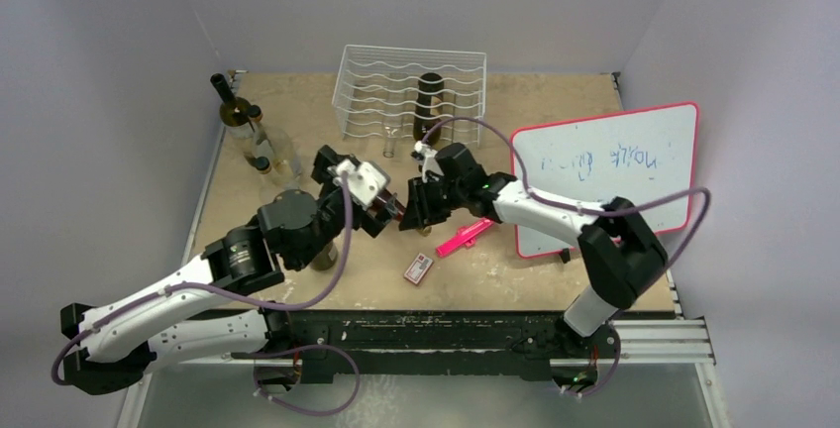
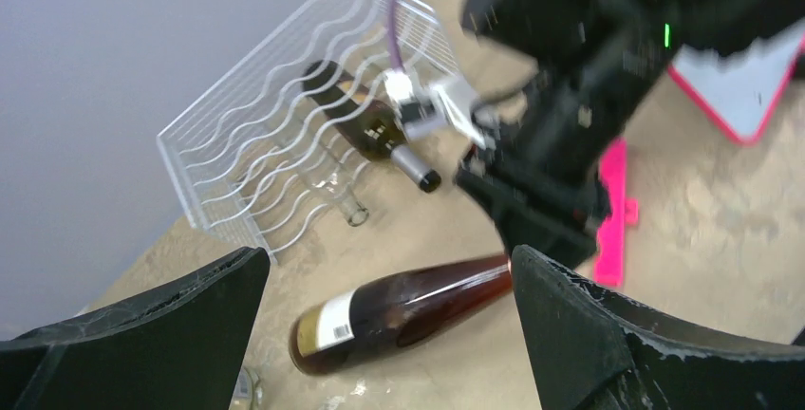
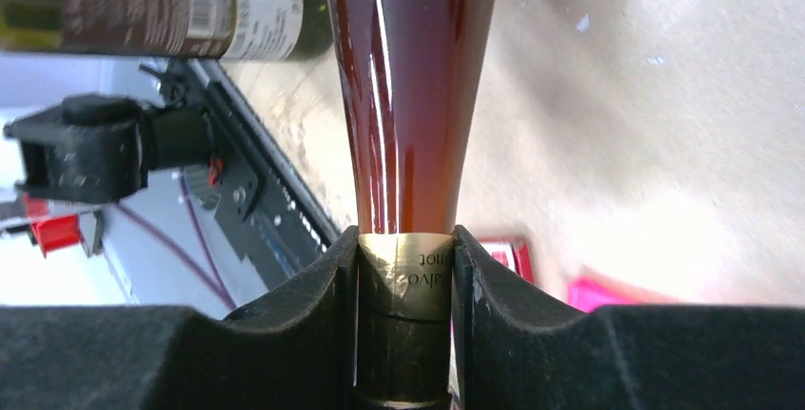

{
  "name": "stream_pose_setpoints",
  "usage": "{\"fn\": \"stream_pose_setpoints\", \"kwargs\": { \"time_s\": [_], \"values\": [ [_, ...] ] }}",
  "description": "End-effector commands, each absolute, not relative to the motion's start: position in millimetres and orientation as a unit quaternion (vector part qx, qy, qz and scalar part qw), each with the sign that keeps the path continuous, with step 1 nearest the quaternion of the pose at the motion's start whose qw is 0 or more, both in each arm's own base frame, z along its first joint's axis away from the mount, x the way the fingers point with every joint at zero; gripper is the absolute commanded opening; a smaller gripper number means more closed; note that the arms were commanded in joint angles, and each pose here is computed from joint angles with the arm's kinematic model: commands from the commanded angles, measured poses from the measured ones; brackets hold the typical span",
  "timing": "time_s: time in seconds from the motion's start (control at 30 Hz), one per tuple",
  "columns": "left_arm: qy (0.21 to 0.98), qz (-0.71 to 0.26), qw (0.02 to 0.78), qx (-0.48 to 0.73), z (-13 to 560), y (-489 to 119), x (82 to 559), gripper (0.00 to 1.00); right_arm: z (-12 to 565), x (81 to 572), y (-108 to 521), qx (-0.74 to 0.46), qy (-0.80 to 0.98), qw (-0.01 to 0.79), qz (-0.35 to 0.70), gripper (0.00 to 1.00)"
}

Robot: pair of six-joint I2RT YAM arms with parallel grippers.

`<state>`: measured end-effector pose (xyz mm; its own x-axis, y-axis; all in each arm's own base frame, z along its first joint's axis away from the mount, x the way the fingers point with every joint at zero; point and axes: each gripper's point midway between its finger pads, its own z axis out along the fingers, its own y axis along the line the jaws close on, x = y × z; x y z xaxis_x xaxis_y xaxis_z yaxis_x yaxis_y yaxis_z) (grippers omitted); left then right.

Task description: Take the wine bottle off the wine rack

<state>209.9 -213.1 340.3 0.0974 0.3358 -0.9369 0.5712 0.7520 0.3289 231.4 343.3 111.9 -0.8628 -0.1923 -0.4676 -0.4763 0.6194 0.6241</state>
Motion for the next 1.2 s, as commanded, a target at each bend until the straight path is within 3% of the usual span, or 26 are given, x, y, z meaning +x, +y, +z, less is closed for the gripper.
{"fn": "stream_pose_setpoints", "kwargs": {
  "time_s": [0.0,0.23,0.63,0.8,1.07,1.17],
  "values": [
    [0.611,-0.078,0.623,0.482,308.8,-246.6,201.7,1.0,166.7,208.8,314.9,-0.271,0.829,0.19,0.451,0.0],
    [0.579,-0.064,0.548,0.601,239.3,-281.2,199.1,1.0,181.9,208.6,282.8,-0.265,0.839,0.204,0.429,0.0],
    [0.587,-0.024,0.528,0.613,182.5,-317.6,238.7,0.97,218.1,202.2,272.8,-0.27,0.829,0.231,0.432,0.0],
    [0.594,-0.04,0.526,0.607,175.4,-320.8,253.2,0.8,234.8,198.6,272.6,-0.274,0.819,0.244,0.442,0.0],
    [0.596,-0.051,0.542,0.59,180.5,-321.8,255.2,0.29,254.9,202.2,277.4,-0.283,0.803,0.263,0.453,0.02],
    [0.603,-0.051,0.569,0.557,190.8,-316.2,259.4,0.13,264.1,220.7,275.8,-0.269,0.812,0.294,0.426,0.31]
  ]
}}
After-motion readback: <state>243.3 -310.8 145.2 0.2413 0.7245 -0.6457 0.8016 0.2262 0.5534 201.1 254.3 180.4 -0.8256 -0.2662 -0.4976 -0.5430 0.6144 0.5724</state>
